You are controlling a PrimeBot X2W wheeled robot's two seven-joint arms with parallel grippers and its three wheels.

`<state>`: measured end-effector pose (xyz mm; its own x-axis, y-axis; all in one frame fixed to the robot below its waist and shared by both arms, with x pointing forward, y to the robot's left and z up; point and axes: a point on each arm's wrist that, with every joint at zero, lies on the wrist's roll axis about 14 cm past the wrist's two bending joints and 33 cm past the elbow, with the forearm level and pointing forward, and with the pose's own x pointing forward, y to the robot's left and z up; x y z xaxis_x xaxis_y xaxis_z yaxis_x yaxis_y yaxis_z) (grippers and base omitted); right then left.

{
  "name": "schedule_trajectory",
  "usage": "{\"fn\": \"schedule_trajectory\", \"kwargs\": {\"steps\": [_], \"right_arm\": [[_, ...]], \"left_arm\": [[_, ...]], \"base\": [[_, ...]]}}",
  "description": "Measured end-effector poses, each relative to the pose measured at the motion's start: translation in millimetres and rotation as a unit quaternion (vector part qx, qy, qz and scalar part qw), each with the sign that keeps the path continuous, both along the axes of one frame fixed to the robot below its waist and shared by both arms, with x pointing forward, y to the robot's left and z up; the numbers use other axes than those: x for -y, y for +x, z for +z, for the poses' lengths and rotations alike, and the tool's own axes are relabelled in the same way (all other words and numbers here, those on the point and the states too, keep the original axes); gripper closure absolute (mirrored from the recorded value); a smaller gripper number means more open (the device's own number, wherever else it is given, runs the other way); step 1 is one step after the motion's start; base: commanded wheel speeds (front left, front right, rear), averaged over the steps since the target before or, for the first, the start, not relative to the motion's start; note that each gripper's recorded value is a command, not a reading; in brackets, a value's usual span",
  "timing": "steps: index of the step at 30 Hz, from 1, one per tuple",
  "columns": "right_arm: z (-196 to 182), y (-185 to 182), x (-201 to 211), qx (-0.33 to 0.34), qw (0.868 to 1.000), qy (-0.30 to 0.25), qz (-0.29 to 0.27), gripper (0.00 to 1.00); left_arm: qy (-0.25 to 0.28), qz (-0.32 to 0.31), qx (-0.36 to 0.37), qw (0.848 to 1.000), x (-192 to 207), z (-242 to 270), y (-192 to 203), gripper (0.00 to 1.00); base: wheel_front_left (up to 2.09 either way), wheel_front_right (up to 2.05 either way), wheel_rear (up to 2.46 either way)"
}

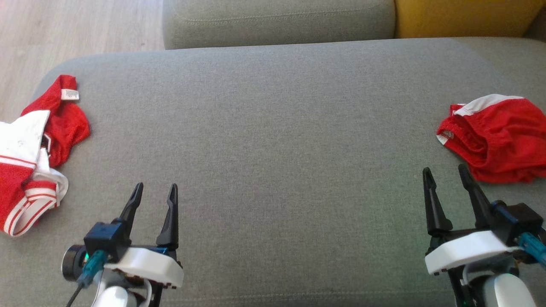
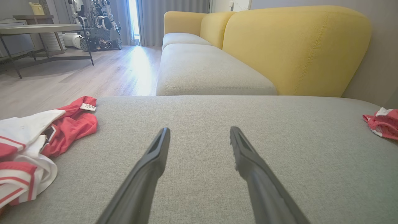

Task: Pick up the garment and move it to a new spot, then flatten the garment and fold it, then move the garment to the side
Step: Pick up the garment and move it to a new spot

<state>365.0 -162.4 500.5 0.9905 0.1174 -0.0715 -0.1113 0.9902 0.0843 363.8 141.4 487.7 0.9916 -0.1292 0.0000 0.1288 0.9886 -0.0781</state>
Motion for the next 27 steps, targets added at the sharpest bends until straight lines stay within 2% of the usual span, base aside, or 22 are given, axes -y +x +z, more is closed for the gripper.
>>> {"fn": "schedule_trajectory", "kwargs": {"steps": [18, 27], "right_arm": [[1, 4, -4, -0.001, 1.0, 0.0, 0.006, 0.0], [4, 18, -27, 0.003, 0.999, 0.0, 0.041, 0.0]], "left_arm": [[0.001, 0.005, -0.007, 1.0, -2, -4, -3, 0.0], [0.003, 0.048, -0.008, 0.999, -28, -4, -14, 0.0]], "base": [[0.0, 0.0, 0.0], [0.0, 0.0, 0.0]]}}
